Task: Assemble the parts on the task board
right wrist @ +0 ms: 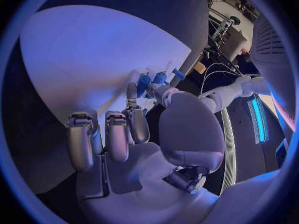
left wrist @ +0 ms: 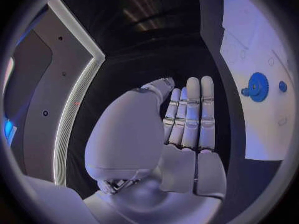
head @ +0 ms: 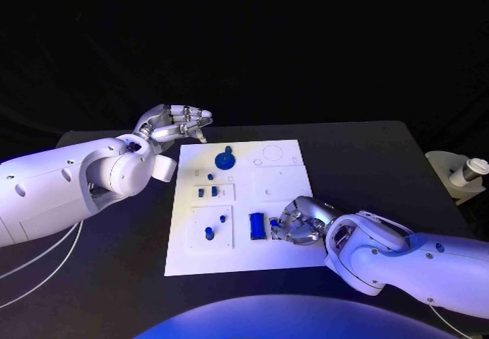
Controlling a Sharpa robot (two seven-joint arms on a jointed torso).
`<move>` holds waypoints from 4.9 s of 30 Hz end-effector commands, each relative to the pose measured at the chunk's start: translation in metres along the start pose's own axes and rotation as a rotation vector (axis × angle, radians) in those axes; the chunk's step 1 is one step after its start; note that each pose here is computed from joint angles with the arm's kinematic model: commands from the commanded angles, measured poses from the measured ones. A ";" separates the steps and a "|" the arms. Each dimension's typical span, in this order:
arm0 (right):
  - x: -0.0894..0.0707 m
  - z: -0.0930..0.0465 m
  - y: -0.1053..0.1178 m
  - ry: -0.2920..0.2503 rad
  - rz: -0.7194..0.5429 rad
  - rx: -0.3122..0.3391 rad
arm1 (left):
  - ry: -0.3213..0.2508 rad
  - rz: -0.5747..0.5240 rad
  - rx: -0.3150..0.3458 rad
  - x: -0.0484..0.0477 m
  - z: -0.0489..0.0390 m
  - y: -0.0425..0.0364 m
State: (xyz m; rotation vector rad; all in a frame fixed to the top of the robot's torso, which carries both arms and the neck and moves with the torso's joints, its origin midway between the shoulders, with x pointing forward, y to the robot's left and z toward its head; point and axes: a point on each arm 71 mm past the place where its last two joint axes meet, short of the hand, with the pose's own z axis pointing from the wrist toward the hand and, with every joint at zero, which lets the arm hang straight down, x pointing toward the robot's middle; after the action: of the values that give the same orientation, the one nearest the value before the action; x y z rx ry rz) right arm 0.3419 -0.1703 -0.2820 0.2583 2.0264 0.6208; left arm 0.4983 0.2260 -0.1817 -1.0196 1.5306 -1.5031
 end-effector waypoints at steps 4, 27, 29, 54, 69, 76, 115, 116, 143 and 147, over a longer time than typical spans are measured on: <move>0.003 0.000 0.001 0.024 -0.020 -0.003 | 0.018 -0.009 0.003 0.0024 0.0003 -0.0008; -0.005 -0.007 -0.004 -0.015 -0.038 -0.057 | 0.012 -0.007 0.001 0.0004 -0.0005 -0.0007; -0.005 -0.009 -0.004 -0.008 -0.040 -0.071 | 0.012 -0.007 0.001 0.0002 -0.0006 -0.0006; 0.000 0.001 -0.014 0.030 -0.109 -0.055 | 0.014 -0.007 0.000 0.0006 -0.0005 -0.0005; -0.003 -0.003 -0.011 -0.018 -0.067 -0.092 | 0.012 -0.007 -0.001 -0.0004 -0.0010 -0.0003; -0.029 -0.001 -0.009 -0.045 0.132 -0.216 | 0.011 -0.008 0.003 -0.0020 -0.0007 0.0022; -0.139 0.108 -0.035 -0.428 0.850 -0.234 | -0.257 -0.058 0.048 -0.0116 0.0206 0.0416; -0.137 0.105 -0.032 -0.437 0.868 -0.235 | -0.266 -0.055 0.047 -0.0077 0.0184 0.0424; -0.114 0.072 0.003 -0.510 1.016 -0.223 | -0.398 0.004 0.036 0.0446 -0.0185 0.0440; -0.114 0.072 0.003 -0.510 1.016 -0.223 | -0.398 0.004 0.036 0.0446 -0.0185 0.0440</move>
State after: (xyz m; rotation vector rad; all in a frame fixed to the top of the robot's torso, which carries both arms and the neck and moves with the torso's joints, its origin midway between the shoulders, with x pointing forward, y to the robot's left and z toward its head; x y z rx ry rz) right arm 0.4621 -0.1927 -0.2258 1.2227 1.2338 1.2222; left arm 0.4621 0.1930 -0.2270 -1.2381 1.2382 -1.2301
